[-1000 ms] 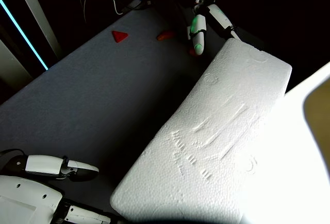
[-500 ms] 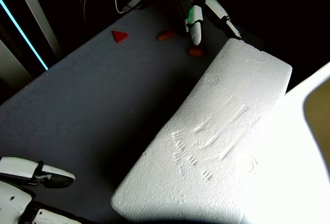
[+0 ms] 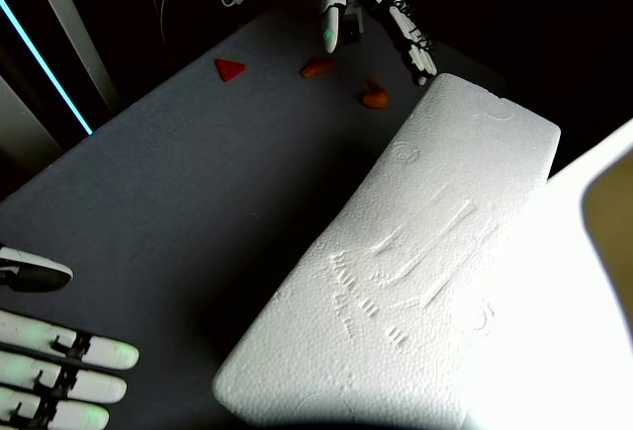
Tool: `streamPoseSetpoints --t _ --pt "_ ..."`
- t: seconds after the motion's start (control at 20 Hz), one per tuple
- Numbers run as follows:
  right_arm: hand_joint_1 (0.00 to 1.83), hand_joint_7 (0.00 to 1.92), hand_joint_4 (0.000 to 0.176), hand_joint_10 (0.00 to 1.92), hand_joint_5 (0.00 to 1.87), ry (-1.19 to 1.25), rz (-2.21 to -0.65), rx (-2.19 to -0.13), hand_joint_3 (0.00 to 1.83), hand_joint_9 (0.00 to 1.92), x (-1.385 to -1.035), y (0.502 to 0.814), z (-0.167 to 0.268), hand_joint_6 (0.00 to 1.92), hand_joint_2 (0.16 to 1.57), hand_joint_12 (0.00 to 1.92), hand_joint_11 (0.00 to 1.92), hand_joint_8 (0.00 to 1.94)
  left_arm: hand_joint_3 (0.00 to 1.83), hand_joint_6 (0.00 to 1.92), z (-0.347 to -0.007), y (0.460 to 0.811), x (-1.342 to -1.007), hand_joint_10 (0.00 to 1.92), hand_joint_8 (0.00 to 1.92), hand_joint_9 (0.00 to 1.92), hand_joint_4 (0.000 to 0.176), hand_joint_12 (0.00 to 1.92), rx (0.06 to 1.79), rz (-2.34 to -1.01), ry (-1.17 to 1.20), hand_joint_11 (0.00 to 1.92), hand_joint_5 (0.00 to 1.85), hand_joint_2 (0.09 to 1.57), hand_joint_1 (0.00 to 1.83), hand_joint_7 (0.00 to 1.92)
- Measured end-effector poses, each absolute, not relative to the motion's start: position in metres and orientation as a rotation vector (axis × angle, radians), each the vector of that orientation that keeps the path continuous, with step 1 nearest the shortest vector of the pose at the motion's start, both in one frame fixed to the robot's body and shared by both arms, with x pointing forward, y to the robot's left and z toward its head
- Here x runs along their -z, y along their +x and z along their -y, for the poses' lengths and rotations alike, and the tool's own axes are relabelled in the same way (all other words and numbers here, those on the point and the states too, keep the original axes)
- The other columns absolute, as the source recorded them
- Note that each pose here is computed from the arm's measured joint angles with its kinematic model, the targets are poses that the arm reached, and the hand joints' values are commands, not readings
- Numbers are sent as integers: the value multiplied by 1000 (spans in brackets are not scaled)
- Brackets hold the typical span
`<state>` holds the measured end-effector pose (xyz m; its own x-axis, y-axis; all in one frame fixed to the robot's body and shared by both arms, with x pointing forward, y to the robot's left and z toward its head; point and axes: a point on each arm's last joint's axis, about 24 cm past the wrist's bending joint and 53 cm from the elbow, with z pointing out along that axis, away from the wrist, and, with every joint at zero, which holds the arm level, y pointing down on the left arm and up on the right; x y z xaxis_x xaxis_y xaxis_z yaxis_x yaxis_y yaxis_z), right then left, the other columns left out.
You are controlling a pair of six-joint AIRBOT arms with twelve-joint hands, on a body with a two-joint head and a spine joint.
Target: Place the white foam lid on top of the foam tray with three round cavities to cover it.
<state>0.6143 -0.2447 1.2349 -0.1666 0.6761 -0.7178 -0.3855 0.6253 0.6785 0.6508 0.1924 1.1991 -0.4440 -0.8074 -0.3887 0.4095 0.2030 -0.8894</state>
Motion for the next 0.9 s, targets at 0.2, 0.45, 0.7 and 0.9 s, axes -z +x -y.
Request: streamPoseSetpoints --t 0.2,0.45,0.7,0.9 --pt "314 0 0 5 0 175 -1487 -1021 0 14 -1233 601 219 0 1302 434 0 0 2 0 -166 628 -1193 0 0 0 0 0 1538 -1495 -327 0 2 1238 331 0" --pt "303 0 0 0 0 121 -1510 -1093 0 0 -1227 590 197 0 1287 2 0 0 4 0 -143 617 -1203 0 0 0 0 0 1619 -1487 -256 0 0 1245 218 0" --pt "320 0 0 0 0 85 -1527 -1150 0 0 -1220 590 178 0 1273 16 20 0 6 0 -115 615 -1194 0 0 0 17 0 1665 -1542 -189 0 0 1259 226 0" --pt "375 0 0 0 0 45 -1541 -1184 0 0 -1217 585 164 0 1257 0 0 0 6 0 -109 619 -1196 0 0 0 7 0 1677 -1551 -179 0 0 1267 209 0"
